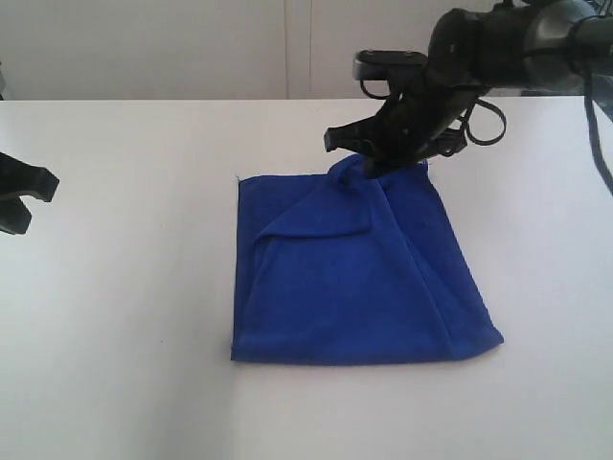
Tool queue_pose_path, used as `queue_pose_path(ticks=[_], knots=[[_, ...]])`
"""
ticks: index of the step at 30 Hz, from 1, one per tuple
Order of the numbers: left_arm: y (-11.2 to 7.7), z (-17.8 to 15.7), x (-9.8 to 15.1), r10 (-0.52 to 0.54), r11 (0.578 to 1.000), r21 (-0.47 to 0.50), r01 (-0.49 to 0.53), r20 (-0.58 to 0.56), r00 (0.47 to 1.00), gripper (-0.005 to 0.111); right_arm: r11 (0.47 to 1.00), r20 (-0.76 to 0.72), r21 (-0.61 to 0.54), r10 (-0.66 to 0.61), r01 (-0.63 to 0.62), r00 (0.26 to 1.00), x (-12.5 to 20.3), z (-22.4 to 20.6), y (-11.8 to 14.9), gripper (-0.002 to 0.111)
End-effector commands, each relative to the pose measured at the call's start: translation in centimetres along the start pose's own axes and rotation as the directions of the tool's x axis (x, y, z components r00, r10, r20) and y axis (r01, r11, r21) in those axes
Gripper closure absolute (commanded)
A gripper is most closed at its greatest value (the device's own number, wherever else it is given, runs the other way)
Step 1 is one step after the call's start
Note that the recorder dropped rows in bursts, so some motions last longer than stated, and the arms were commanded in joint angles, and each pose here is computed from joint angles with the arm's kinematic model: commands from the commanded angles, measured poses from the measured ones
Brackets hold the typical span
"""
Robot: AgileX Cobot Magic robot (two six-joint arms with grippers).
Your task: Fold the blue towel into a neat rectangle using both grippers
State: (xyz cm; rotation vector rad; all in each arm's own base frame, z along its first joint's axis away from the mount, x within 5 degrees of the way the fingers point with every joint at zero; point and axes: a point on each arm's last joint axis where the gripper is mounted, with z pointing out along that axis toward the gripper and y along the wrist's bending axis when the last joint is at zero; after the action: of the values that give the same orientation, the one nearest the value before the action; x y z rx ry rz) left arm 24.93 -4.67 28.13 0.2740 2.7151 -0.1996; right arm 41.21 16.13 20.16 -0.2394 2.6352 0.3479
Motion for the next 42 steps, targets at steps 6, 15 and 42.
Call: queue_pose_path(ticks=[6, 15, 42], knots=[[-0.2, -0.2, 0.2, -0.006, 1.0, 0.011, 0.006, -0.001, 1.0, 0.107, 0.992, 0.158, 0.042, 0.108, -0.116, 0.981, -1.2, 3.1, -4.3, 0.086], [-0.2, -0.2, 0.2, -0.006, 1.0, 0.011, 0.006, -0.001, 1.0, 0.107, 0.988, 0.209, 0.06, 0.13, -0.146, 0.969, -1.0, 6.0, -6.1, 0.076], [-0.2, -0.2, 0.2, -0.006, 1.0, 0.011, 0.006, -0.001, 1.0, 0.107, 0.969, 0.189, 0.01, 0.241, -0.247, 0.952, 0.0, 8.4, -6.2, 0.092]])
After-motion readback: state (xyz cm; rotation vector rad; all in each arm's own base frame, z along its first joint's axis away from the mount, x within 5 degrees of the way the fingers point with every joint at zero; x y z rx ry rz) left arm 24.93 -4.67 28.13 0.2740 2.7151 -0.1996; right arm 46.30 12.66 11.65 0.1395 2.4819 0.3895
